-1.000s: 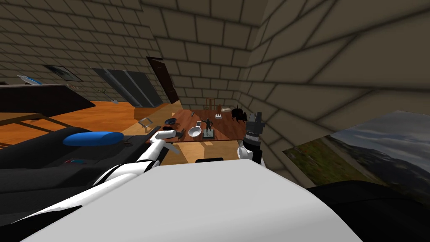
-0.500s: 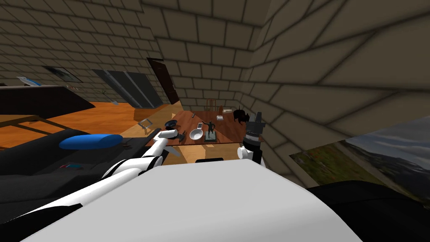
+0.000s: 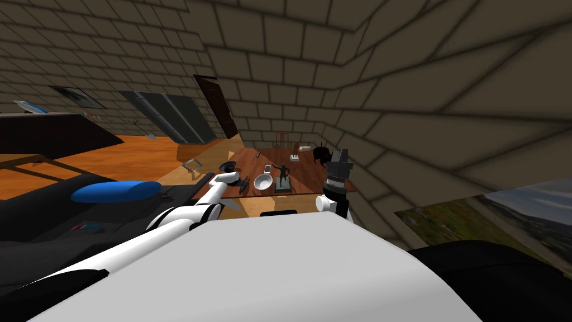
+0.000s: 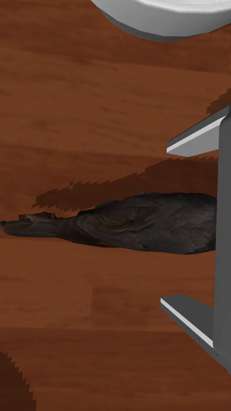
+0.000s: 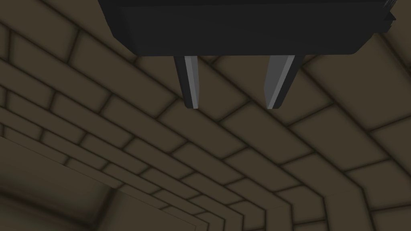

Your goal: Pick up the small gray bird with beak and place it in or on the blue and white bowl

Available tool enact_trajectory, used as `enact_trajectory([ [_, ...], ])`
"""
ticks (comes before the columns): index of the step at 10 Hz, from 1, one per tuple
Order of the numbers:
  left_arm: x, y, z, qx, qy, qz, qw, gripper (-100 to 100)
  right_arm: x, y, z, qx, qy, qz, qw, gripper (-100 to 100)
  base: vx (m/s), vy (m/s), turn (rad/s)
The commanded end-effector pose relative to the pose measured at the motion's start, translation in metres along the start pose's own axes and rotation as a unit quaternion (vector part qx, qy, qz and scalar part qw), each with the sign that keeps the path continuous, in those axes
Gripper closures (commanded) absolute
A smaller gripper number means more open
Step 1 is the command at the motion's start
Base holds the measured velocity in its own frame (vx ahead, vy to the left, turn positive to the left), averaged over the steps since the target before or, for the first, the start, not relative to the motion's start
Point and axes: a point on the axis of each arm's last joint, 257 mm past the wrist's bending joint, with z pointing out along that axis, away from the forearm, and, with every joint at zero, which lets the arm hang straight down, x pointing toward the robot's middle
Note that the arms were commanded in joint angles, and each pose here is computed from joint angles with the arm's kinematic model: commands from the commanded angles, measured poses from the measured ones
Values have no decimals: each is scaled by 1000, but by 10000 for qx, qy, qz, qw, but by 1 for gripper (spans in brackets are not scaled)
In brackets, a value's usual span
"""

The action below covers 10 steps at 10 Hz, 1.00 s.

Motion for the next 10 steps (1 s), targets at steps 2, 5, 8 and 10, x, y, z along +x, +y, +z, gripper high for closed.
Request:
enact_trajectory([
  [2,-7,9,5,-78,-142,-64,9998,-100,0,0,0,0,0,0,10000,0,69,60,-4],
  [5,-20,11,15,-89,-143,-45,9998,-100,0,0,0,0,0,1,10000,0,40,4,19],
  [8,-22,12,18,-90,-141,-38,9999,100,0,0,0,-1,0,1,10000,0,37,-5,8],
  [10,-22,12,18,-96,-140,-35,9998,100,0,0,0,-1,0,1,10000,0,0,0,0],
])
